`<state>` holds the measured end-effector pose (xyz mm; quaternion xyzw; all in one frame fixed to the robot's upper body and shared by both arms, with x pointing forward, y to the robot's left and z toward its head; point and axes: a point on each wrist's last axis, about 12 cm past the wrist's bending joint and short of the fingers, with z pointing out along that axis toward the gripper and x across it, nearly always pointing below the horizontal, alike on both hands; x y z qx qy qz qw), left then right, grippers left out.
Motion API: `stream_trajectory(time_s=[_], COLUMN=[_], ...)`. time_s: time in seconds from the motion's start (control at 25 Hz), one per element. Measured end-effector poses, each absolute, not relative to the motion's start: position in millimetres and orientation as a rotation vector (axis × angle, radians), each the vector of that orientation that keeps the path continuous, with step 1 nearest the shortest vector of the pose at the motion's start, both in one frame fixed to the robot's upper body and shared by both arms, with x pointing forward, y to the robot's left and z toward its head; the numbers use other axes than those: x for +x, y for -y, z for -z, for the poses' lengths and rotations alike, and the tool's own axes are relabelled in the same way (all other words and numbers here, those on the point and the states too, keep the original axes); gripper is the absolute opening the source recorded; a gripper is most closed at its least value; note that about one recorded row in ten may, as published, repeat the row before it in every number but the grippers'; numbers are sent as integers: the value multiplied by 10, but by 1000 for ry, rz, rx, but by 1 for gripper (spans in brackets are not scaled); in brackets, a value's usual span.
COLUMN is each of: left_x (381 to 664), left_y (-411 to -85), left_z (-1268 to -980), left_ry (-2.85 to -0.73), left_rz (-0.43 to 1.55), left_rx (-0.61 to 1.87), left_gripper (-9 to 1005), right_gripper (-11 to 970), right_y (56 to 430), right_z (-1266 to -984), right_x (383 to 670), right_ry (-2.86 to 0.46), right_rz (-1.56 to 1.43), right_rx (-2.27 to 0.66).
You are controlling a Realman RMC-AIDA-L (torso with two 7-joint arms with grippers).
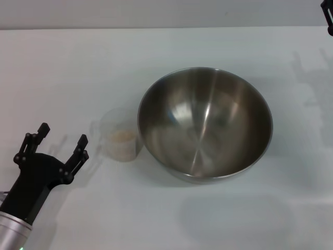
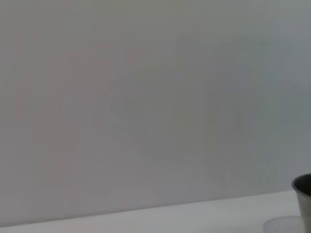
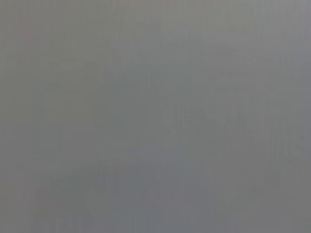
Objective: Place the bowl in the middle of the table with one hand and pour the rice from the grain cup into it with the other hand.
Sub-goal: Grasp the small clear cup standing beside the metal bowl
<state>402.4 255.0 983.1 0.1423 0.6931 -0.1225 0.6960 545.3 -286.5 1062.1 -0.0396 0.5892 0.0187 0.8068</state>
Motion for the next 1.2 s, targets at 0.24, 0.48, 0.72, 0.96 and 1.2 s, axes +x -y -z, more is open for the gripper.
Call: stream_trajectory(time_s=[0.24, 0.48, 0.72, 0.96, 1.2], left_x=[4054, 4127, 4184, 4265, 4338], left_y=[-2538, -2471, -2448, -2461, -2466], left_z=[-9824, -9818, -9814, -9796, -9804], left_ry=[-1555, -1570, -1579, -1606, -1609], left_rz=[278, 301, 303, 282, 271], left_rx=[323, 340, 357, 360, 365], left_gripper=[862, 862, 862, 862, 861], right_gripper=[698, 697, 697, 697, 697], right_y=[2868, 2879, 2890, 2895, 2901], right_z=[-10616, -10606, -10604, -10607, -10602], right_x=[5447, 5438, 5438, 5430, 5420], right_ry=[-1263, -1267, -1268, -1263, -1264], right_rz=[-39, -34, -31, -30, -28], right_rx=[-84, -85, -88, -87, -85])
